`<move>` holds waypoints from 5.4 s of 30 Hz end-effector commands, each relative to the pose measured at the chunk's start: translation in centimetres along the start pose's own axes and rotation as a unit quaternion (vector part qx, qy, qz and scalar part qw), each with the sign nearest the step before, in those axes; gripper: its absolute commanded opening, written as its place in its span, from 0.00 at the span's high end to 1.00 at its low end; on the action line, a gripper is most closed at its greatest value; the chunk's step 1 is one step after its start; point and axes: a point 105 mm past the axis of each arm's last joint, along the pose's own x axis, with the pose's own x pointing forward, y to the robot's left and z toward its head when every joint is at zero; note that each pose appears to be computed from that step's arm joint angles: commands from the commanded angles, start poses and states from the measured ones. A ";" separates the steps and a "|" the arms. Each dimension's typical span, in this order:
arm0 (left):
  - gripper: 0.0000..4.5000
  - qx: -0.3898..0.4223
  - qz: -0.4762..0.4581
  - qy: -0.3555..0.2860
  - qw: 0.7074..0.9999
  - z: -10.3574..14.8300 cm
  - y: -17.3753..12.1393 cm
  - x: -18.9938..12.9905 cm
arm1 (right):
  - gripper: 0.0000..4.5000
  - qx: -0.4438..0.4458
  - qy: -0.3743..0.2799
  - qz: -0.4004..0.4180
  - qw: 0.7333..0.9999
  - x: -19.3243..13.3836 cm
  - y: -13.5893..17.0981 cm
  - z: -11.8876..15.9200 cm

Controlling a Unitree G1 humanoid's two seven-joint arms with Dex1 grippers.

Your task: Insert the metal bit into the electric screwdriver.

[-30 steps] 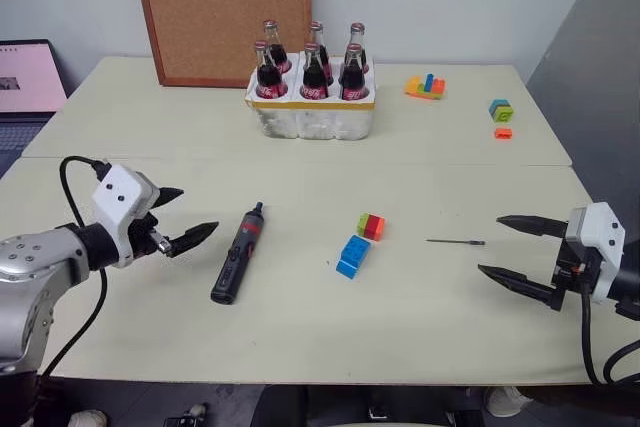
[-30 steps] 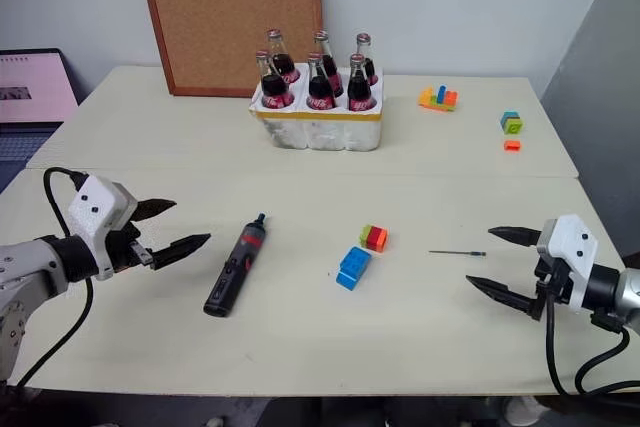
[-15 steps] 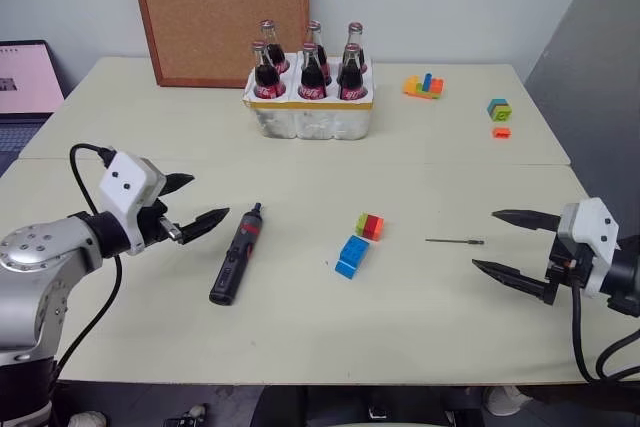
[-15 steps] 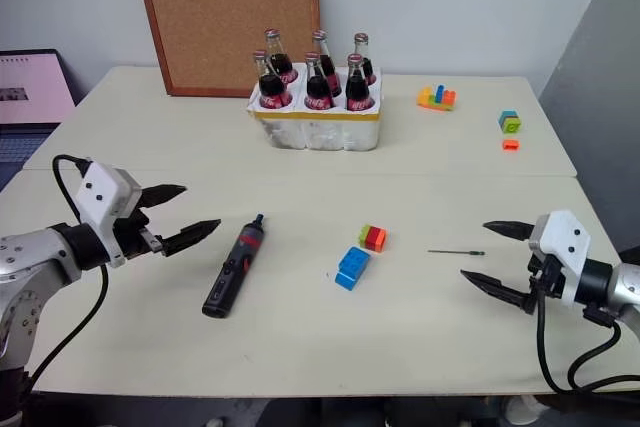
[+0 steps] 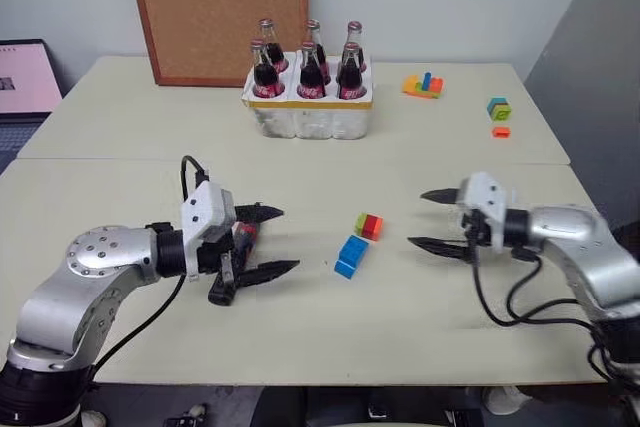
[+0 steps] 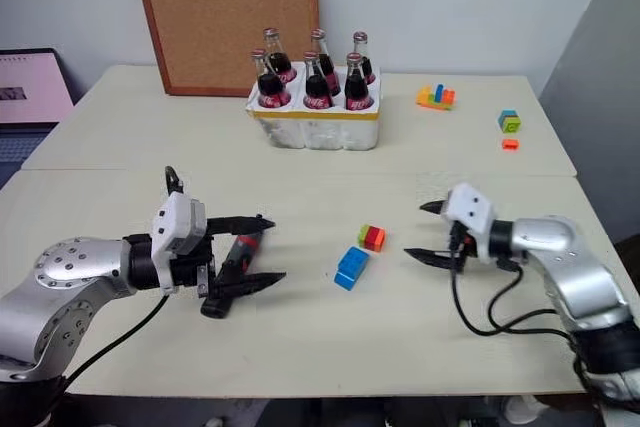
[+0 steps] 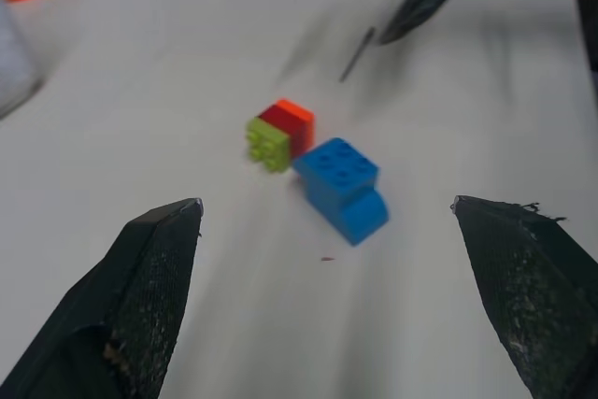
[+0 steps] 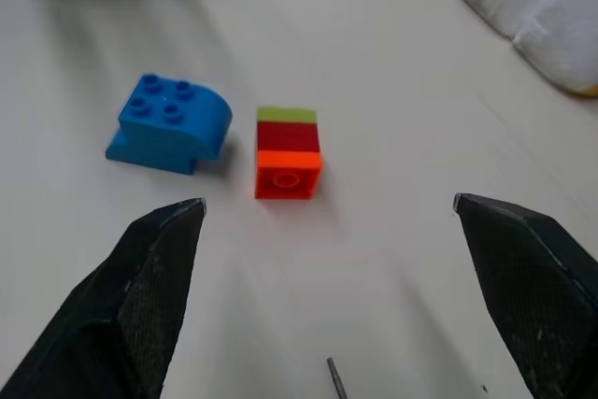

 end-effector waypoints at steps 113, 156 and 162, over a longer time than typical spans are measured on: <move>0.00 0.057 -0.090 0.099 0.989 -2.0 -2.1 0.5 | 0.01 0.152 -0.082 -0.014 0.985 7.1 7.5 2.2; 0.00 0.078 -0.132 -0.027 0.988 1.8 -2.1 4.9 | 0.73 0.052 -0.057 -0.241 0.967 -3.8 1.5 2.2; 0.00 0.098 -0.207 -0.066 0.971 3.6 -3.0 8.4 | 0.73 0.115 -0.001 -0.398 0.910 -11.2 0.7 -1.9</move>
